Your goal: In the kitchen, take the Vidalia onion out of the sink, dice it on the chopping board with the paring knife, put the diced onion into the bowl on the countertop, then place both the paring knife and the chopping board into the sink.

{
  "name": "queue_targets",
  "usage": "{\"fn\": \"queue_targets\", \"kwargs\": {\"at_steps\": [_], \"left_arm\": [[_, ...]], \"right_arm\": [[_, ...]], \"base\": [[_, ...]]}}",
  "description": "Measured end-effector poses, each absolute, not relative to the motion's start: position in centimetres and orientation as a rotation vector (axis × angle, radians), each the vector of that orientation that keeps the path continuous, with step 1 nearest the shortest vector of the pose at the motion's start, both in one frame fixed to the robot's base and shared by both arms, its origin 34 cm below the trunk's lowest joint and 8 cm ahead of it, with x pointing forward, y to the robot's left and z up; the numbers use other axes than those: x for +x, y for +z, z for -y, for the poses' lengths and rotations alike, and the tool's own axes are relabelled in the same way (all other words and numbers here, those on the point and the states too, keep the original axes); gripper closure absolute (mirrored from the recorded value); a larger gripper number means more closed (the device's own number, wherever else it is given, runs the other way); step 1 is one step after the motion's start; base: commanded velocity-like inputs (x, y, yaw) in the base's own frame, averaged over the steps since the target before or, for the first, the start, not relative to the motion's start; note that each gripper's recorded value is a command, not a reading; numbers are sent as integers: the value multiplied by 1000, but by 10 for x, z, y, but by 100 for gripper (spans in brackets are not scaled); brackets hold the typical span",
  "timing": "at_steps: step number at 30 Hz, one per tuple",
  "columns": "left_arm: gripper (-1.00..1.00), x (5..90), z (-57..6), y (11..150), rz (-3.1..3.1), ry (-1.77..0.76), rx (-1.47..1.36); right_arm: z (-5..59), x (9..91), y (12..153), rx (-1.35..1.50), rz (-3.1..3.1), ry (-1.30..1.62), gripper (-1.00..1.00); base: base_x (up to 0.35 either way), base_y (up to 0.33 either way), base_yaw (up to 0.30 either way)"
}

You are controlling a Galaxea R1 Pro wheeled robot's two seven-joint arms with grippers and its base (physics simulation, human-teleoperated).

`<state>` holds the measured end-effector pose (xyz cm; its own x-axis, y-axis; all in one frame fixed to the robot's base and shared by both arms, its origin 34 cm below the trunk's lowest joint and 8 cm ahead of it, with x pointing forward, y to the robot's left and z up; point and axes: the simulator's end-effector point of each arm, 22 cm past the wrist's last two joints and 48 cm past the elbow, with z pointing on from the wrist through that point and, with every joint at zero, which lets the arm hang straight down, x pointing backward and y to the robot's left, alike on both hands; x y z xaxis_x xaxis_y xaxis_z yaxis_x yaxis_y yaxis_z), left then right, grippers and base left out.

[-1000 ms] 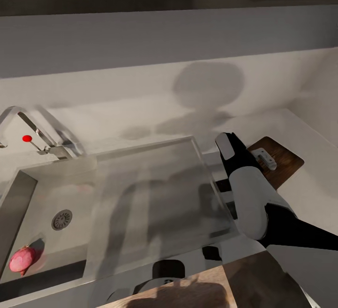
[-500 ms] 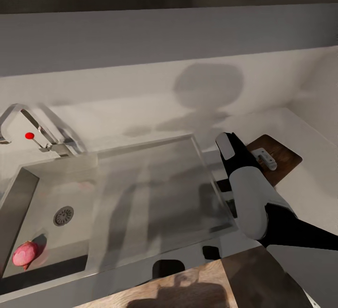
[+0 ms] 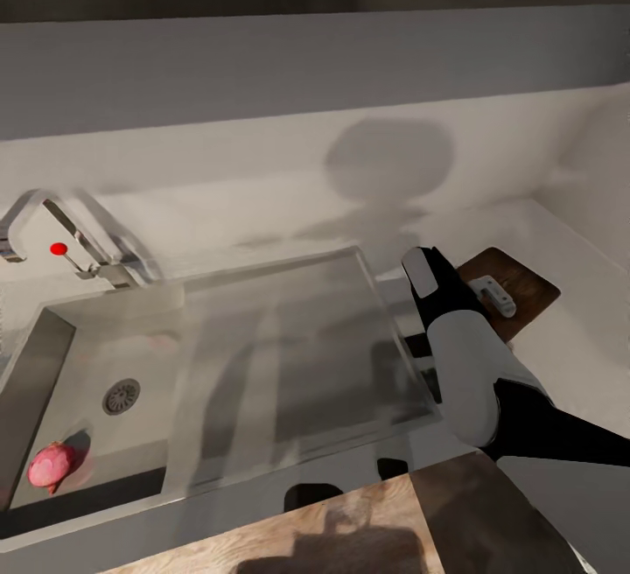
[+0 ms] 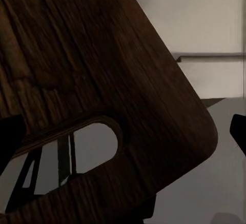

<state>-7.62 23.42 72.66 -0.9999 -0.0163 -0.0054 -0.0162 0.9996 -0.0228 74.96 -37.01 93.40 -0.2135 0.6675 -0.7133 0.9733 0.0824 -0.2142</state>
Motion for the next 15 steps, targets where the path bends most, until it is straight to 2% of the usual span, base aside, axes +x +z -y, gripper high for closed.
{"fn": "queue_targets", "kwargs": {"at_steps": [12,15], "left_arm": [[-100,-76,-234,727,-3136,-36,-25],[-100,-76,-234,727,-3135,-35,-26]], "right_arm": [[370,750,934,1615,-1933,-940,-100],[370,749,933,1615,-1934,-941,-100]], "base": [[-6,0,0],[-131,0,0]]}}
